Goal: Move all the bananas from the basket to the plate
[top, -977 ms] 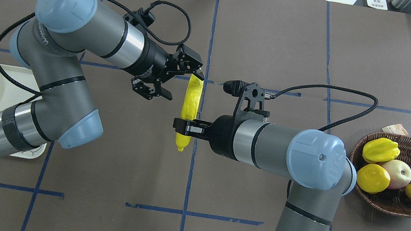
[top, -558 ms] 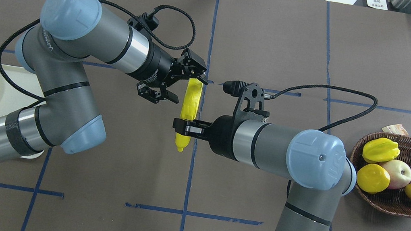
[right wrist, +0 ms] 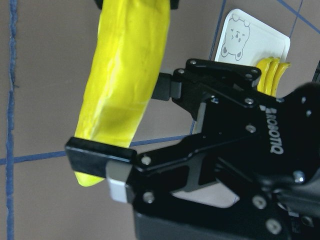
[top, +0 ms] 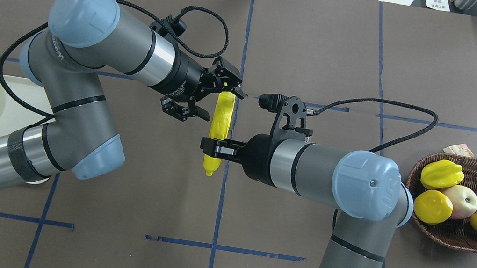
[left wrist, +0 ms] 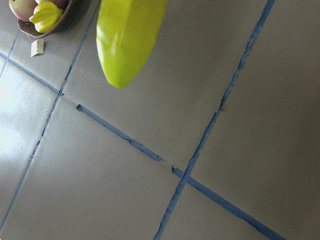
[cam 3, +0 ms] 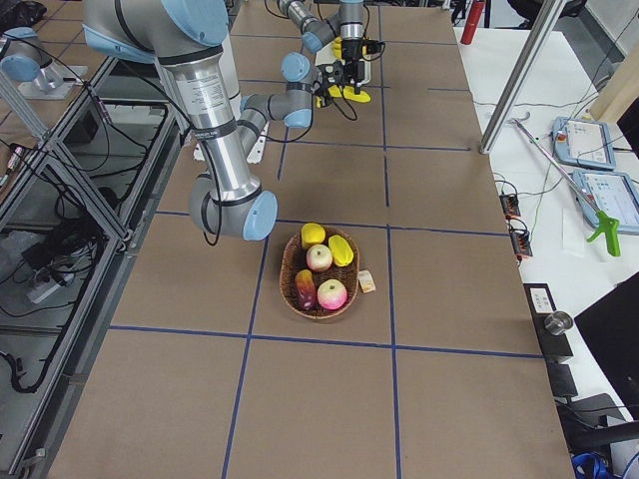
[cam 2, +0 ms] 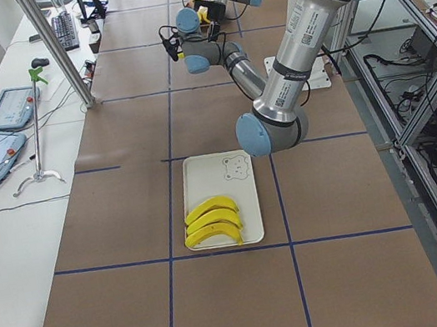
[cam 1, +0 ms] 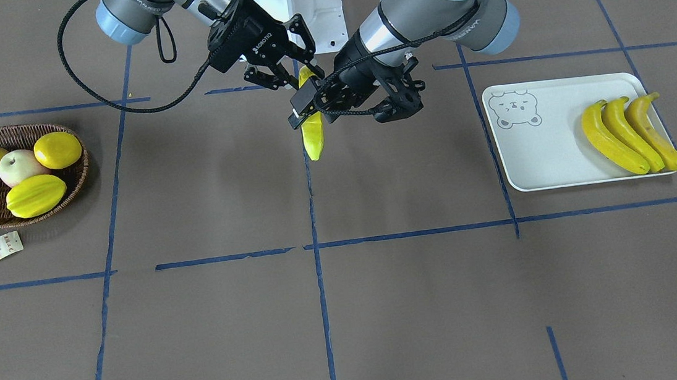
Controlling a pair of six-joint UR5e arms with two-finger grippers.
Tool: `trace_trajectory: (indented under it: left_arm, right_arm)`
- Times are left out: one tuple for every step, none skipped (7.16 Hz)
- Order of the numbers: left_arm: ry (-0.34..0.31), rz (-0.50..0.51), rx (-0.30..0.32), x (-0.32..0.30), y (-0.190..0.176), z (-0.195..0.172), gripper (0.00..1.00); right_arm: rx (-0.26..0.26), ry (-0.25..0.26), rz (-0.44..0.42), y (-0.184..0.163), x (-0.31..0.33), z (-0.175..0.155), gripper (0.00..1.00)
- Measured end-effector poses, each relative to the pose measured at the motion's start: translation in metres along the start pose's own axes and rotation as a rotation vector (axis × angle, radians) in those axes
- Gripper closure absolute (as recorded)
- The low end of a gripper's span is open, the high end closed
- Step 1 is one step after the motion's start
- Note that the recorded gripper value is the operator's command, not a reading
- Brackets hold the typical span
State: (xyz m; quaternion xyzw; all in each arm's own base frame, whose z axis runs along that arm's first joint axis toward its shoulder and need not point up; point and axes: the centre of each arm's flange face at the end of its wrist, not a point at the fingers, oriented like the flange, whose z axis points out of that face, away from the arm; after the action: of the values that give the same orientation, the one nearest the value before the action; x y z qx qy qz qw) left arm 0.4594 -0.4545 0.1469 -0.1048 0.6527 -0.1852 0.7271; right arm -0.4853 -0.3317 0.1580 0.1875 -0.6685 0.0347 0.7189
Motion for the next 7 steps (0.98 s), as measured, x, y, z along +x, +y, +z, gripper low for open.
trace_trajectory:
  left_arm:
    - [0.001,0.001,-0.001,0.0005,0.0012,0.0012,0.32]
    - [0.002,0.002,-0.002,0.0011,0.0025,0.0022,0.36]
    - [0.003,0.002,-0.002,0.0012,0.0037,0.0031,0.44]
    - [0.003,0.003,-0.002,0.0014,0.0042,0.0034,0.63]
    - [0.005,0.004,-0.003,0.0021,0.0047,0.0032,0.85]
    - [0.006,0.005,-0.003,0.0024,0.0049,0.0027,0.97]
    - [0.009,0.009,-0.005,0.0027,0.0053,0.0020,1.00]
  right_arm:
    - [0.000,0.000,0.000,0.0001,0.0002,0.0000,0.84]
    - [0.000,0.000,0.000,0.0000,0.0001,0.0000,0.84]
    - [0.000,0.000,0.000,0.0000,-0.0001,-0.0001,0.84]
    - [0.000,-0.001,0.000,0.0000,-0.0004,-0.0003,0.84]
    - [0.000,-0.002,0.000,-0.0001,-0.0007,-0.0007,0.83]
    - [0.001,-0.002,0.000,-0.0002,-0.0009,-0.0010,0.75]
    - [0.001,-0.003,0.001,-0.0002,-0.0011,-0.0011,0.24]
